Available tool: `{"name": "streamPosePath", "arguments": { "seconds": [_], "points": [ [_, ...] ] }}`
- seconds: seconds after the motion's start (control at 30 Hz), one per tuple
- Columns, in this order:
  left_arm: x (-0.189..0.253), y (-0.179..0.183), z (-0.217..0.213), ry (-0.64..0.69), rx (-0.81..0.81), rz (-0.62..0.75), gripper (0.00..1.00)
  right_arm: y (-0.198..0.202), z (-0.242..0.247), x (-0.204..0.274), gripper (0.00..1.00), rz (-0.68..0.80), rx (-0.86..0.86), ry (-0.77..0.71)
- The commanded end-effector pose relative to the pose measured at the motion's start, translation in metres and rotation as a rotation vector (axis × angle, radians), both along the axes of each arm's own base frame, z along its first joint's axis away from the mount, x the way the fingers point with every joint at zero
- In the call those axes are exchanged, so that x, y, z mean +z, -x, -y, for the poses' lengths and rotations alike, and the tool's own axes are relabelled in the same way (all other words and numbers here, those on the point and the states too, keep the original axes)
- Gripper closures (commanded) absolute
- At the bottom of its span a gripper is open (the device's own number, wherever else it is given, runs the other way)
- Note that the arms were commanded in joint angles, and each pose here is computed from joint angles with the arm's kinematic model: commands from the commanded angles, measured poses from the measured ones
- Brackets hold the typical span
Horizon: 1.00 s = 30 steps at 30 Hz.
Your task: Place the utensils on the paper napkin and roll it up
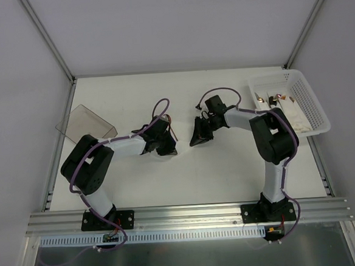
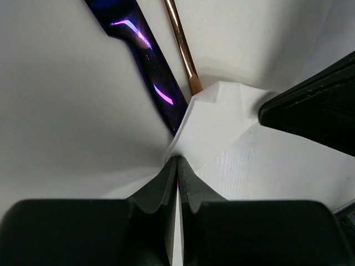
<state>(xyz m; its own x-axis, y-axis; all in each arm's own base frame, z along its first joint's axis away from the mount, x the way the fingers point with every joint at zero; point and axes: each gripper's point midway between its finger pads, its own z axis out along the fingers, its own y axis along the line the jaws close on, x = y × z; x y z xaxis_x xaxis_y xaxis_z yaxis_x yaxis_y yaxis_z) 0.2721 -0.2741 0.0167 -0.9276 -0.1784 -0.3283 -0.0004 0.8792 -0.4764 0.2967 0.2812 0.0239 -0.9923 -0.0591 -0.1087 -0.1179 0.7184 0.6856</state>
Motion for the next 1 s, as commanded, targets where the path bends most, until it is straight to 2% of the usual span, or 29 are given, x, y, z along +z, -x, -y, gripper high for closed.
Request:
{"name": "streamPosePath", "arguments": {
  "seconds": [0.0,0.23,0.4,0.53,0.67,0.97],
  "points": [
    [-0.028,0.013,-0.019,-0.088,0.029,-0.079,0.97,-0.012,0.016,0.026,0.91,0.15,0.059,0.098],
    [-0.031,0.014,-0.019,-0.09,0.029,-0.087,0.98,-0.019,0.029,0.047,0.84,0.204,0.078,0.116],
    [-0.028,0.011,-0.016,-0.083,0.021,-0.081,0.98,-0.048,0.057,0.058,0.67,0.295,0.02,0.174],
    [-0.029,0.011,-0.014,-0.081,0.017,-0.083,0.98,-0.079,0.077,0.057,0.54,0.311,-0.035,0.211],
    [-0.029,0.01,-0.014,-0.081,0.016,-0.085,0.98,-0.104,0.086,0.05,0.5,0.283,-0.071,0.193],
    [-0.03,0.011,-0.015,-0.083,0.015,-0.087,0.98,-0.113,0.062,0.022,0.48,0.169,-0.057,0.087]
  ]
}}
